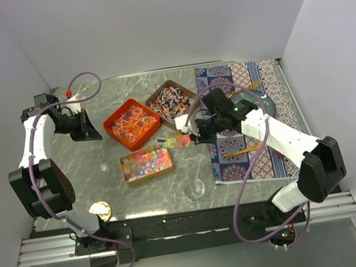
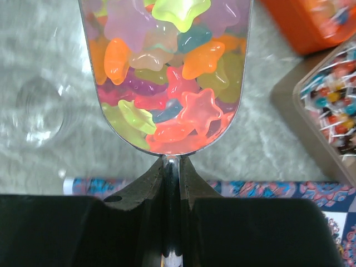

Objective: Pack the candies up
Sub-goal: Place the fake candies in the packing bottle.

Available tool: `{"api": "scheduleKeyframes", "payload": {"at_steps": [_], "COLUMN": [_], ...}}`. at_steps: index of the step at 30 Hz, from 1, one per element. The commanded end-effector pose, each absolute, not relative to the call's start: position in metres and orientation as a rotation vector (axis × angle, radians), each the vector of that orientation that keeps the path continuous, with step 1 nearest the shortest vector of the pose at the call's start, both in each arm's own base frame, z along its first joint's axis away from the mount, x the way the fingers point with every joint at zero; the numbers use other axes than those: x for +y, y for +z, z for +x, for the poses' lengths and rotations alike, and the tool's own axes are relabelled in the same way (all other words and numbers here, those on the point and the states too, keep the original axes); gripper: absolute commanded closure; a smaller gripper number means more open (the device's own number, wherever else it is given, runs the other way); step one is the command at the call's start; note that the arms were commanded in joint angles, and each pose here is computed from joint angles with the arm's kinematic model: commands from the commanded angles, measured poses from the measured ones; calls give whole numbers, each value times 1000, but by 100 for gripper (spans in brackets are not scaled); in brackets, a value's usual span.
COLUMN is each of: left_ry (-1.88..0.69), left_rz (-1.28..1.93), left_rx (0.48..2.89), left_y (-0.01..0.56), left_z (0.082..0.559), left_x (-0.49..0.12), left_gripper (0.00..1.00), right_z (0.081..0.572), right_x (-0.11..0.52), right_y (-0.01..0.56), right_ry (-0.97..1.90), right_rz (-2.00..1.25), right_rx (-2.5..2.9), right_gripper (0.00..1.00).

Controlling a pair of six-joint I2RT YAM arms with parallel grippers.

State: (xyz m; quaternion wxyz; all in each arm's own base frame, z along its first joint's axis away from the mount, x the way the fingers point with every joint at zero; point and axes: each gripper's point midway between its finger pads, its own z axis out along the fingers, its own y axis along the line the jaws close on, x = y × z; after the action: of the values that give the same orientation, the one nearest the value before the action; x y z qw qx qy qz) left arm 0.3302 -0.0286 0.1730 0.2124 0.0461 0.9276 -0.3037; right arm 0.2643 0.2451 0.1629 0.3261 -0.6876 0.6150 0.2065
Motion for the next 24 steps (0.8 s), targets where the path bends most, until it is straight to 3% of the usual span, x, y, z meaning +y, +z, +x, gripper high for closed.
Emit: {"api": "scheduleKeyframes", "payload": {"at_steps": [1,17,24], "left_ry": [-782,-760,-764], "left_rz": [141,85,58], "left_rx": [2567,2495,2464], "left_y": [169,165,169], "left_z": [331,331,332], "left_x": [-22,-25,-27], "left_gripper": [99,99,99], "right_z": [242,217,204], "right_x": [209,128,133], "right_y": [157,144,144], "right_ry": [431,-15,-76], "right_rz": [-1921,-2200,-2288], "right_rx": [1556,1520,1454], "right_gripper": [100,100,100]}}
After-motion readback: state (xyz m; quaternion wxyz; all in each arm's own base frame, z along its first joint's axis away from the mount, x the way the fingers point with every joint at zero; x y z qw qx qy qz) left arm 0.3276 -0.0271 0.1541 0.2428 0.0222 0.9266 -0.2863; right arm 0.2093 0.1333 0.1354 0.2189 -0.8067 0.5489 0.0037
